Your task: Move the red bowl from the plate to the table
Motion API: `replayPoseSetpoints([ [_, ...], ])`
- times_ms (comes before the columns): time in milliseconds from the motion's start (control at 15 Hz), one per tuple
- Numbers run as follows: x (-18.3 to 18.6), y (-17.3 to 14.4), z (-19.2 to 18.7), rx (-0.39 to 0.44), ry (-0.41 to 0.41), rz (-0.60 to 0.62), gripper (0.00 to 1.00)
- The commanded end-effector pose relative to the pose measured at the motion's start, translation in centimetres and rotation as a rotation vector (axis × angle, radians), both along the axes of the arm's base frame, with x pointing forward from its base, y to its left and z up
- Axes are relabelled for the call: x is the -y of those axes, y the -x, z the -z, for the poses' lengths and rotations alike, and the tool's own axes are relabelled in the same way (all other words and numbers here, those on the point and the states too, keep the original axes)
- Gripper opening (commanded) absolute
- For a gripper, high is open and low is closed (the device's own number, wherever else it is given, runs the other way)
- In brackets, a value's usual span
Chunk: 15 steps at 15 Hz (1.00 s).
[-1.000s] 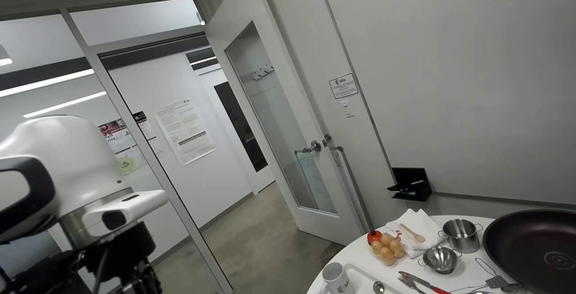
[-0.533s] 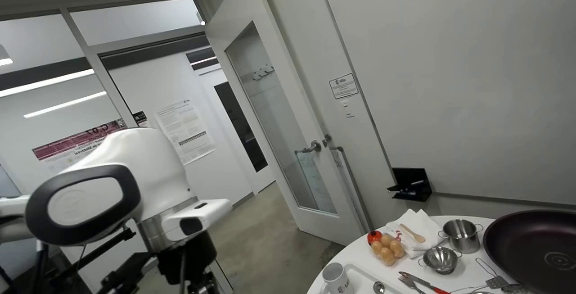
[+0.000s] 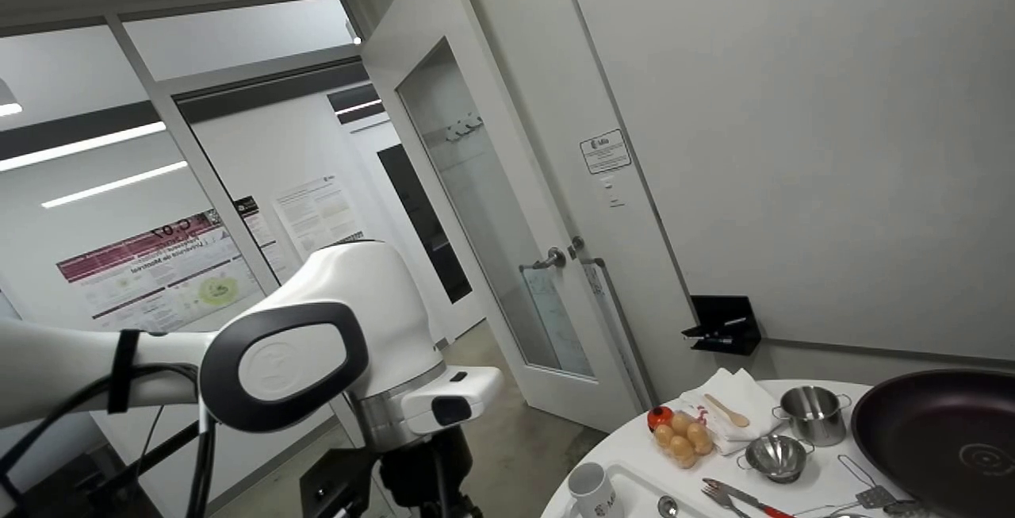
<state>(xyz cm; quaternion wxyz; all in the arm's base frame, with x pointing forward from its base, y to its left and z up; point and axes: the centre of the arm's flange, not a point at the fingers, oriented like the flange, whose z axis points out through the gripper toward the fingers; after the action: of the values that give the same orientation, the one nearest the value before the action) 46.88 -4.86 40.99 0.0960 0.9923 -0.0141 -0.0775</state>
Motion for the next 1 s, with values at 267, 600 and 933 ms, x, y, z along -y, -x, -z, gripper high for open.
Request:
replayPoseSetpoints([
  [267, 2.4, -2.5, 5.1, 0.039, 0.0, 0.162, 1.0],
  [600, 6.6, -5.9, 9.9, 0.066, 0.021, 0.177, 1.0],
  [933, 9.5, -7.4, 14.5, 0.001, -0.004, 0.189, 1.0],
])
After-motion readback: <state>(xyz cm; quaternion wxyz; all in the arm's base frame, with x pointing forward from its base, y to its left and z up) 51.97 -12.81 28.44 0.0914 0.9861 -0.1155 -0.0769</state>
